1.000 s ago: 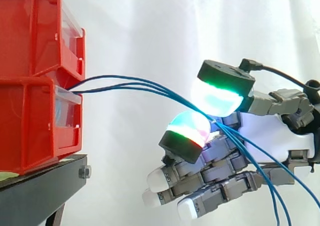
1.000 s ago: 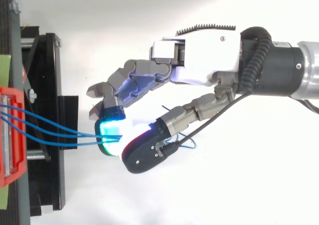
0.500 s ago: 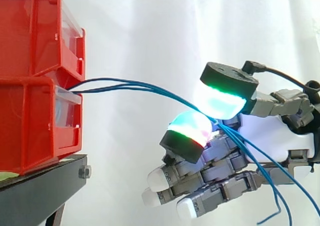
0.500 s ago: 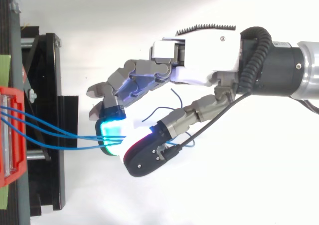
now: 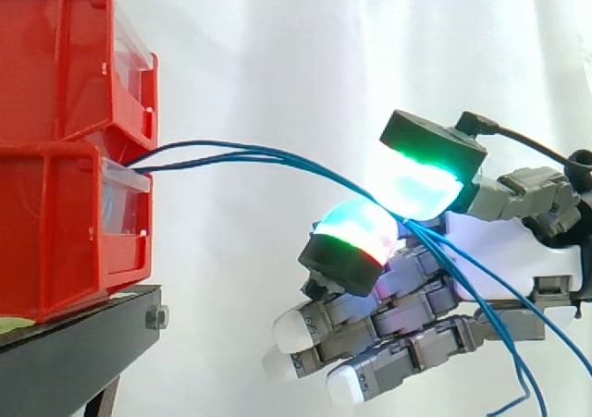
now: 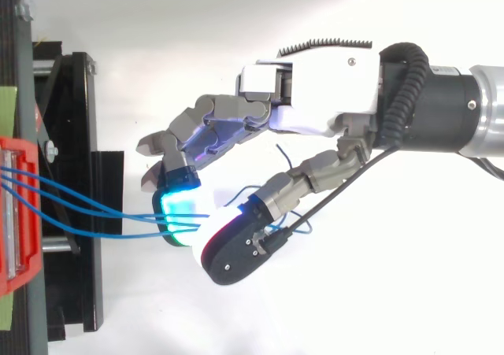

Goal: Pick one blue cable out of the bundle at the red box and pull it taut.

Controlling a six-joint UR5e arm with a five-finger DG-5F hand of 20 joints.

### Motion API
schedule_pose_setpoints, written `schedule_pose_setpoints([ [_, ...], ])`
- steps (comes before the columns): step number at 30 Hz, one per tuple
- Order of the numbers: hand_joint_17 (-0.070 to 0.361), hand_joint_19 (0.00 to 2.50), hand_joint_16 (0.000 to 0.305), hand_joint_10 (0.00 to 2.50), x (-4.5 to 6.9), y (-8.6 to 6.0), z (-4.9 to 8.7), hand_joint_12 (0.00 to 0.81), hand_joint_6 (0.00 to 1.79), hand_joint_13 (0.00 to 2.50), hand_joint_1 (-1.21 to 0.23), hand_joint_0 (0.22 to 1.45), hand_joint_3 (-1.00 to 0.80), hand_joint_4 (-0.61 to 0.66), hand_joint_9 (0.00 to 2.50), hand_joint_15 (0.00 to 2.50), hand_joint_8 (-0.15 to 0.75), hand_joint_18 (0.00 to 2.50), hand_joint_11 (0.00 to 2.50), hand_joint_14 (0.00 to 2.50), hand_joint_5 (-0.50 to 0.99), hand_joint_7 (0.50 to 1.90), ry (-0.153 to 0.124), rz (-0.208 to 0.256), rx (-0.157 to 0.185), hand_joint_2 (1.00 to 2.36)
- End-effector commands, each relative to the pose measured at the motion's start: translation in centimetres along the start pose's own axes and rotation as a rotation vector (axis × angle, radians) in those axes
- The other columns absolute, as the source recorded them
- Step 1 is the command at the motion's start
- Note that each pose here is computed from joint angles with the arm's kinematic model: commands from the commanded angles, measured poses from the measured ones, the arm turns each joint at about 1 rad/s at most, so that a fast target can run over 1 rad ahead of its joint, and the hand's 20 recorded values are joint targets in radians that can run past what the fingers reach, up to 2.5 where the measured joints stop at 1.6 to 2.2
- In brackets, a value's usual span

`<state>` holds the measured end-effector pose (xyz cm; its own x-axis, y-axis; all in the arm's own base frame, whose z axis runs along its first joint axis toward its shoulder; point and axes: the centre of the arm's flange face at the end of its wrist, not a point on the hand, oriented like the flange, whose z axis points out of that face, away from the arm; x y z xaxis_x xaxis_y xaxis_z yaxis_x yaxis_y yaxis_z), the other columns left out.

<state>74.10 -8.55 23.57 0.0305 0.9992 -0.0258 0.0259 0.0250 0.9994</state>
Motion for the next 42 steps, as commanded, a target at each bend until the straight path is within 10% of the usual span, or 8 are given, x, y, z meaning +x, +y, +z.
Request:
schedule_pose_setpoints([
  [1, 0.113, 0.1, 0.05, 0.0, 0.02, 0.02, 0.01, 0.343, 0.93, 0.32, -0.92, 0.85, -0.5, -0.12, 0.55, 0.04, 0.259, 0.47, 0.21, 0.0, -0.18, 1.17, 0.002, 0.0, -0.001, 1.0],
  [15, 0.111, 0.05, 0.049, 0.0, 0.02, 0.0, 0.0, 0.336, 0.91, 0.26, -1.07, 0.65, -0.5, 0.03, 0.42, 0.03, 0.216, 0.45, 0.18, 0.0, -0.21, 0.92, 0.002, 0.0, 0.001, 1.0],
  [23, 0.134, 0.11, 0.059, 0.0, 0.02, 0.0, 0.0, 0.386, 0.9, 0.28, -0.89, 0.44, -0.5, 0.12, 0.5, 0.06, 0.304, 0.48, 0.21, 0.0, -0.19, 0.84, 0.002, 0.0, 0.001, 1.0],
  [30, 0.116, 0.18, 0.051, 0.0, 0.0, 0.0, 0.0, 0.352, 0.88, 0.29, -0.64, 0.57, -0.5, 0.09, 0.55, 0.07, 0.291, 0.42, 0.2, 0.0, -0.17, 0.97, 0.0, 0.0, 0.001, 1.0],
  [42, 0.114, 0.16, 0.051, 0.0, 0.02, 0.0, 0.0, 0.348, 0.92, 0.35, -0.81, 0.67, -0.22, 0.01, 0.6, 0.08, 0.312, 0.51, 0.25, 0.0, -0.17, 1.0, 0.002, 0.0, 0.001, 1.02],
])
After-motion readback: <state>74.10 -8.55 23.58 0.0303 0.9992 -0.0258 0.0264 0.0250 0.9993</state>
